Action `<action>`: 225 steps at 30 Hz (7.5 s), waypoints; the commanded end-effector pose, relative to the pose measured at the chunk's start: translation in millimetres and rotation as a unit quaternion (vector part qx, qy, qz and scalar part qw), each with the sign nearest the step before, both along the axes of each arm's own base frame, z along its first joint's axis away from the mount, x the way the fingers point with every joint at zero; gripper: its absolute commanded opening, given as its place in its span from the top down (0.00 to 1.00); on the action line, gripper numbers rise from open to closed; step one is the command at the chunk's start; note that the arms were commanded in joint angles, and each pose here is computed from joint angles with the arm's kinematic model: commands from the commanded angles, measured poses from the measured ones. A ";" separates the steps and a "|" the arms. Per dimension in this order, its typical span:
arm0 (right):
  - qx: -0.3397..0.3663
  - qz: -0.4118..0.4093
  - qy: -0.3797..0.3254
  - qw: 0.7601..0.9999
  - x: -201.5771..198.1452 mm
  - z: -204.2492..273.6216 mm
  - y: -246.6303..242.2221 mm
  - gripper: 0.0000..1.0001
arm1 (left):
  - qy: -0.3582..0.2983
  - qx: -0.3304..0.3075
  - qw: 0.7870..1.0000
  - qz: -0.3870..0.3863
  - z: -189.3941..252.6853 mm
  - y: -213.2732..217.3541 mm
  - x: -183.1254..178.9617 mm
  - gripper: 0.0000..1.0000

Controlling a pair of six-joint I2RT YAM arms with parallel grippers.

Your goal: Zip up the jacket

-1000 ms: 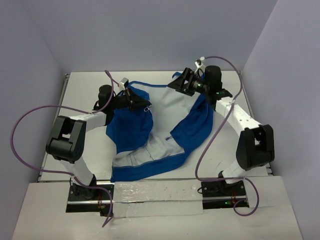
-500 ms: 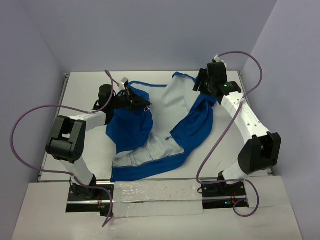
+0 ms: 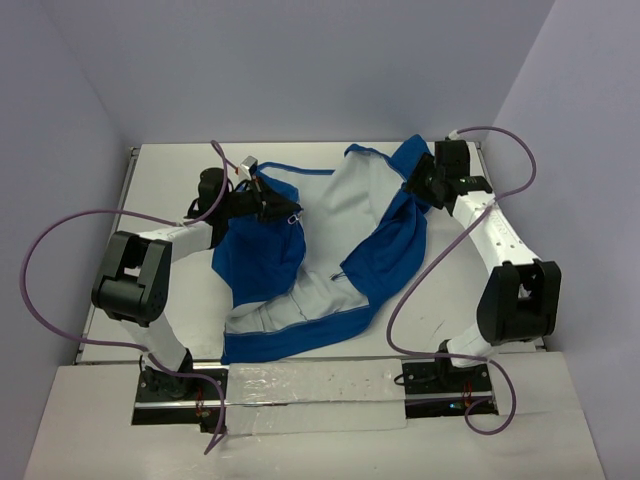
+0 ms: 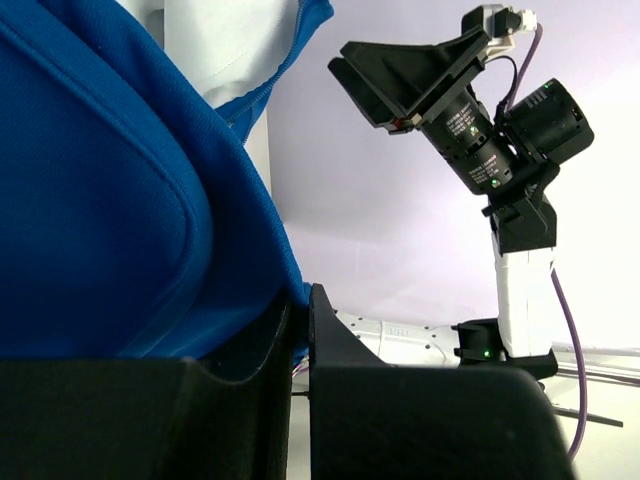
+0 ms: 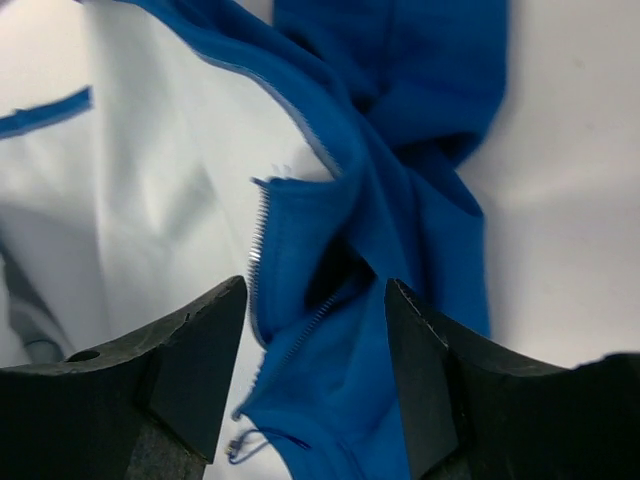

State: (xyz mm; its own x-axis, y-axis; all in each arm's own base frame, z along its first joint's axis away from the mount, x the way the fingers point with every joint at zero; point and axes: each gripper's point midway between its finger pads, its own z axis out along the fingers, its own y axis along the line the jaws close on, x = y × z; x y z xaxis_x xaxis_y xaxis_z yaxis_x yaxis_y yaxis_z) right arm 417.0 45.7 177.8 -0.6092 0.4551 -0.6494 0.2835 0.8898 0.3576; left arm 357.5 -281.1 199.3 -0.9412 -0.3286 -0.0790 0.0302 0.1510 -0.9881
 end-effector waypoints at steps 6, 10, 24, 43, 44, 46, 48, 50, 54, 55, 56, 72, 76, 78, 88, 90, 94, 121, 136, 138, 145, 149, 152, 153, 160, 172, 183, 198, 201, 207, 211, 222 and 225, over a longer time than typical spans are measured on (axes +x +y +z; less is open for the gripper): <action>0.074 0.011 -0.026 0.997 32.4 -12.6 9.8 0.41 | -0.054 -0.010 0.998 -0.001 31.4 -0.8 5.5 1.00; 0.093 0.012 -0.030 0.995 37.2 -15.8 10.7 0.44 | -0.054 -0.010 0.998 -0.001 31.1 -0.9 6.2 1.00; 0.171 0.083 -0.066 0.980 34.4 12.5 45.0 1.00 | -0.059 -0.021 0.998 -0.004 36.2 -3.8 12.4 1.00; 0.313 0.490 -0.030 0.813 -98.6 72.5 223.6 1.00 | -0.115 -0.079 0.990 -0.027 41.3 1.4 15.7 1.00; 0.321 0.491 -0.027 0.809 -100.3 71.4 226.9 1.00 | -0.112 -0.077 0.990 -0.025 41.0 1.6 15.7 1.00; 0.326 0.495 -0.026 0.805 -103.2 69.8 234.4 1.00 | -0.111 -0.072 0.991 -0.019 40.7 2.2 16.6 1.00; 0.325 0.496 -0.031 0.805 -104.2 72.3 240.1 1.00 | -0.110 -0.071 0.991 -0.016 40.1 2.8 15.7 1.00; 0.327 0.501 -0.038 0.800 -105.2 75.9 246.3 1.00 | -0.113 -0.072 0.991 -0.011 43.2 3.7 15.1 1.00; 0.334 0.497 -0.033 0.800 -101.7 73.4 250.3 1.00 | -0.113 -0.077 0.991 -0.008 45.5 4.7 12.9 1.00; 0.334 0.496 -0.028 0.801 -101.3 70.5 252.2 1.00 | -0.114 -0.080 0.990 -0.007 47.3 5.1 11.9 1.00; 0.334 0.493 -0.027 0.803 -99.5 69.7 252.5 1.00 | -0.115 -0.082 0.990 -0.006 48.3 5.4 11.2 1.00; 0.400 0.325 0.040 0.856 -85.0 57.9 247.2 1.00 | -0.119 -0.102 0.986 0.050 56.5 13.1 14.6 1.00; 0.409 0.326 0.036 0.852 -86.0 61.9 247.9 1.00 | -0.118 -0.106 0.986 0.051 55.3 13.1 15.0 1.00; 0.413 0.328 0.034 0.849 -85.5 65.1 249.2 1.00 | -0.121 -0.103 0.986 0.053 56.3 13.4 15.1 1.00; 0.424 0.324 0.053 0.844 -82.9 75.1 261.2 1.00 | -0.132 -0.080 0.986 0.063 55.1 15.1 17.6 1.00; 0.428 0.320 0.058 0.843 -82.4 76.7 262.0 1.00 | -0.132 -0.077 0.986 0.063 54.0 14.8 17.8 1.00; 0.440 0.313 0.073 0.839 -84.1 75.9 265.0 1.00 | -0.133 -0.072 0.986 0.063 53.3 14.3 18.8 1.00; 0.487 0.294 0.122 0.813 -81.2 72.4 277.6 1.00 | -0.147 -0.074 0.985 0.061 61.8 14.5 16.8 1.00; 0.510 0.303 0.125 0.795 -82.9 83.7 281.4 1.00 | -0.155 -0.078 0.983 0.063 64.0 14.2 19.3 1.00; 0.511 0.302 0.127 0.795 -83.5 82.7 281.3 1.00 | -0.156 -0.079 0.983 0.062 64.6 14.2 19.2 1.00; 0.515 0.297 0.131 0.793 -87.4 78.5 280.0 1.00 | -0.157 -0.079 0.982 0.064 65.6 14.5 19.1 1.00; 0.516 0.292 0.133 0.795 -90.9 75.6 277.4 1.00 | -0.157 -0.080 0.982 0.065 66.0 14.9 18.1 1.00; 0.517 0.290 0.135 0.794 -93.1 74.5 276.5 1.00 | -0.158 -0.079 0.982 0.065 65.5 15.2 17.5 1.00; 0.517 0.290 0.135 0.794 -93.8 74.8 276.6 1.00 | -0.159 -0.079 0.982 0.067 66.3 15.5 17.6 1.00; 0.522 0.292 0.135 0.790 -94.8 74.0 276.4 1.00 | -0.164 -0.076 0.982 0.061 67.8 14.6 16.8 1.00; 0.525 0.299 0.132 0.786 -91.2 79.3 279.0 1.00 | -0.164 -0.077 0.982 0.058 66.8 14.6 15.0 1.00; 0.523 0.299 0.133 0.787 -87.7 79.6 280.9 1.00 | -0.163 -0.083 0.982 0.052 65.3 14.1 11.9 1.00; 0.523 0.298 0.133 0.787 -85.0 79.5 281.6 1.00 | -0.163 -0.086 0.982 0.044 62.2 12.1 5.0 1.00; 0.522 0.298 0.133 0.788 -84.0 80.0 281.8 1.00 | -0.165 -0.087 0.982 0.040 62.9 11.2 4.0 1.00; 0.521 0.297 0.134 0.789 -84.3 78.8 281.8 1.00 | -0.168 -0.085 0.981 0.041 63.9 11.7 3.0 1.00; 0.521 0.294 0.137 0.790 -85.8 76.2 280.9 1.00 | -0.166 -0.083 0.982 0.044 62.8 12.0 3.6 1.00; 0.515 0.291 0.145 0.793 -92.6 67.5 277.6 1.00 | -0.170 -0.086 0.981 0.048 67.4 11.7 7.4 1.00; 0.514 0.290 0.146 0.794 -92.5 66.6 277.6 1.00 | -0.170 -0.084 0.981 0.049 67.5 11.6 8.4 1.00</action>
State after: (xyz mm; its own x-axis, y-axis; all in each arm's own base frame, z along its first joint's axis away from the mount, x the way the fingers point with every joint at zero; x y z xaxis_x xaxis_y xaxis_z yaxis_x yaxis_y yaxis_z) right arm 334.3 319.3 230.0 -0.9505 0.2846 0.1245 0.1854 0.1982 0.9625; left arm 370.9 -268.3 233.5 -0.8665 -0.4495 -0.2171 0.2277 0.0311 -0.9732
